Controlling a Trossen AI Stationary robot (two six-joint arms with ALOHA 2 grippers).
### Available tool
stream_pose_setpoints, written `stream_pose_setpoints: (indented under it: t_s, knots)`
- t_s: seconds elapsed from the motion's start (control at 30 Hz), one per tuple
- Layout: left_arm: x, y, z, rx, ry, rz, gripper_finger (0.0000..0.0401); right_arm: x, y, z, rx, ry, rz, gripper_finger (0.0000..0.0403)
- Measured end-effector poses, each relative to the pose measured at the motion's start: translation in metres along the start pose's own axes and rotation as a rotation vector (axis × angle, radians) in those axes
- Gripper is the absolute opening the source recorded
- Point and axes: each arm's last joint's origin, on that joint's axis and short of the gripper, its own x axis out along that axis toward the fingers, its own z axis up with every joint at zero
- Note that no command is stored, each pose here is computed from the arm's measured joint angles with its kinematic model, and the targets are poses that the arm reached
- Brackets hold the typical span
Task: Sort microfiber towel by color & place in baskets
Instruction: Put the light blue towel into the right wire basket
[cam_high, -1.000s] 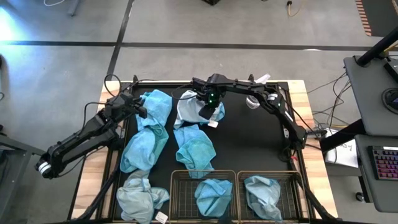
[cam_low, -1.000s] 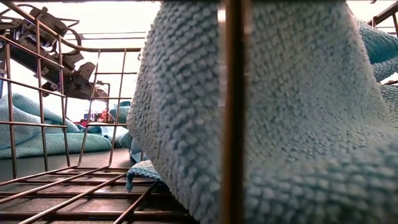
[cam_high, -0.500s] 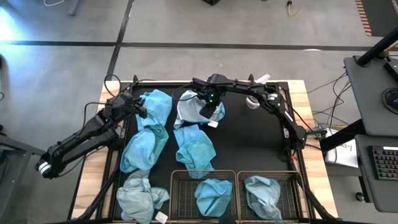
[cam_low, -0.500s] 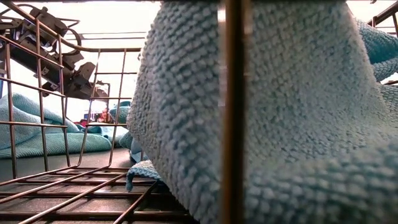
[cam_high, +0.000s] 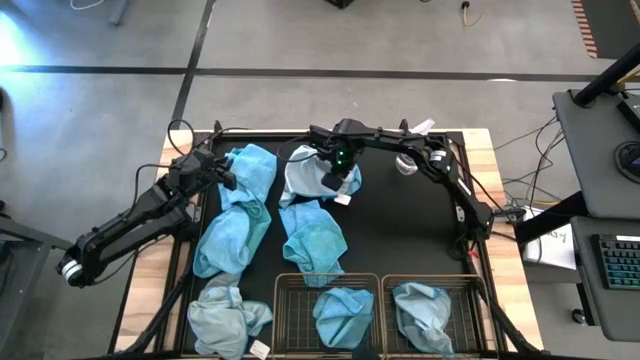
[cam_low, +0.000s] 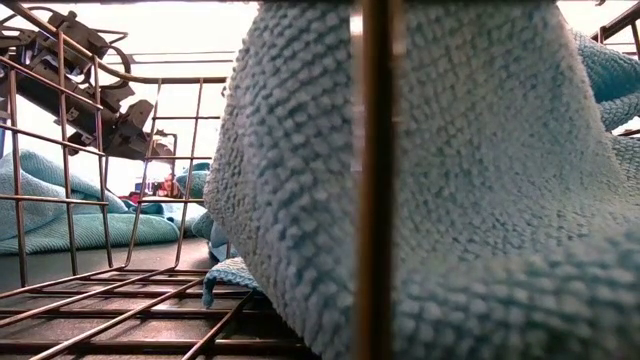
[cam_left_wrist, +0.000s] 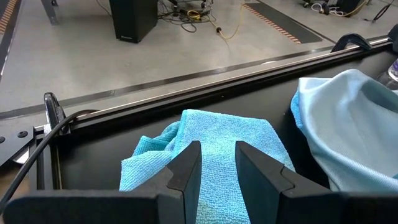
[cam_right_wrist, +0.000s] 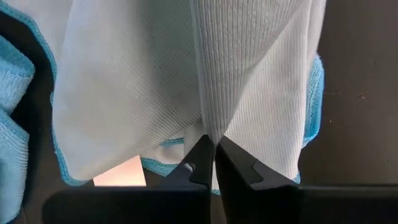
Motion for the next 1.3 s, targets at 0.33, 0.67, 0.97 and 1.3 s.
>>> stream_pose_setpoints:
  t_s: [0.33,0.67,0.97,1.3]
  knots:
    - [0.0,0.0,0.0,-0.008,-0.001,0.0,0.0084,-0.05,0.01,-0.019,0.011,-0.001,0.03,0.0009]
    - [0.0,0.0,0.0,-0.054,0.0,0.0,0.0084,-0.156,0.036,-0.055,0.006,-0.344,0.03,0.0009]
    - [0.0,0.0,0.0,-0.094,0.0,0.0,0.0084,-0.234,0.069,-0.103,-0.056,-0.663,0.162,0.0009]
    - [0.0,0.0,0.0,-0.132,0.0,0.0,0.0084,-0.267,0.113,-0.141,-0.2,-0.813,0.289,0.0009]
